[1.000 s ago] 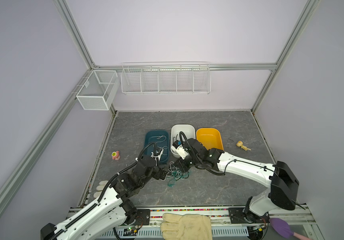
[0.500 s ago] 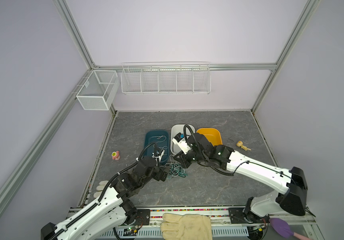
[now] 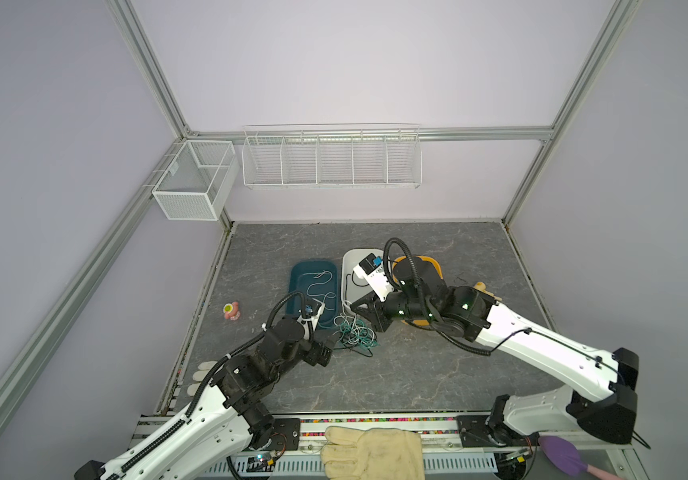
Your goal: Untangle the cables
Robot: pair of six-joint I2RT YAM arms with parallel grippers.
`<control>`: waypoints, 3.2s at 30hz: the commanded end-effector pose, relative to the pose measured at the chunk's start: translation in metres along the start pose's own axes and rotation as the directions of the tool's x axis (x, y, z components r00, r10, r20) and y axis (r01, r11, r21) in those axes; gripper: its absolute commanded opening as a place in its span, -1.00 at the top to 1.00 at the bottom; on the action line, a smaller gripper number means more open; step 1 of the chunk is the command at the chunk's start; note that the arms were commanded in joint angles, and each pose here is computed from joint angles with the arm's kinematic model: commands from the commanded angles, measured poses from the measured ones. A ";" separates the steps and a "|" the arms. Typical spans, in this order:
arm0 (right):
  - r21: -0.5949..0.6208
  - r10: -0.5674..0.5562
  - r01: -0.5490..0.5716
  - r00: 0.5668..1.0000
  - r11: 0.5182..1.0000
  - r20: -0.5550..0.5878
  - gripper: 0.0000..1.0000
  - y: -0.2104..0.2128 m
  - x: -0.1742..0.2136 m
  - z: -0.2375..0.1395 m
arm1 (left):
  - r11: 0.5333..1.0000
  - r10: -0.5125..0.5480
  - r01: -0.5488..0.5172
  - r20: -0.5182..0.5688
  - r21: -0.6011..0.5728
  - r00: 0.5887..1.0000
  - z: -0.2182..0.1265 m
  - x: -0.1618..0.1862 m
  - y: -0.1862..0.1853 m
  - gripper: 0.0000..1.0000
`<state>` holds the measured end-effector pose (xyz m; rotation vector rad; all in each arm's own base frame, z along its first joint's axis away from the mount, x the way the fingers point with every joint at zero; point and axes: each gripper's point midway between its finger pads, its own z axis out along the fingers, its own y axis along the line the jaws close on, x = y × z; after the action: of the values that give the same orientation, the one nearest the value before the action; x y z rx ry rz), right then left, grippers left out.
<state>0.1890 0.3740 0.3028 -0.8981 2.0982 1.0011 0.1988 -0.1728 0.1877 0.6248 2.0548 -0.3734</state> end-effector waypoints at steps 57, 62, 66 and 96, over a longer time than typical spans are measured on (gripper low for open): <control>0.045 -0.071 0.064 0.981 0.997 0.182 0.86 0.023 -0.020 -0.037 | 0.871 -0.372 0.409 -0.179 0.271 0.911 -0.019 -0.011 -0.057 -0.43; 0.039 -0.070 0.063 0.980 0.997 0.186 0.86 0.024 -0.018 -0.038 | 0.839 -0.430 0.459 -0.160 0.292 0.888 -0.023 -0.014 -0.058 -0.18; 0.028 -0.062 0.057 0.981 0.998 0.185 0.86 0.024 -0.016 -0.036 | 0.835 -0.443 0.474 -0.169 0.280 0.881 -0.020 -0.009 -0.057 -0.09; 0.027 -0.058 0.054 0.980 0.998 0.192 0.86 0.025 -0.010 -0.037 | 0.794 -0.505 0.538 -0.186 0.283 0.843 0.004 0.021 -0.059 0.65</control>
<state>0.1673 0.3615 0.3242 -0.8377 1.9628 0.9679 0.1609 -0.2149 0.1729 0.2659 2.2724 -1.0056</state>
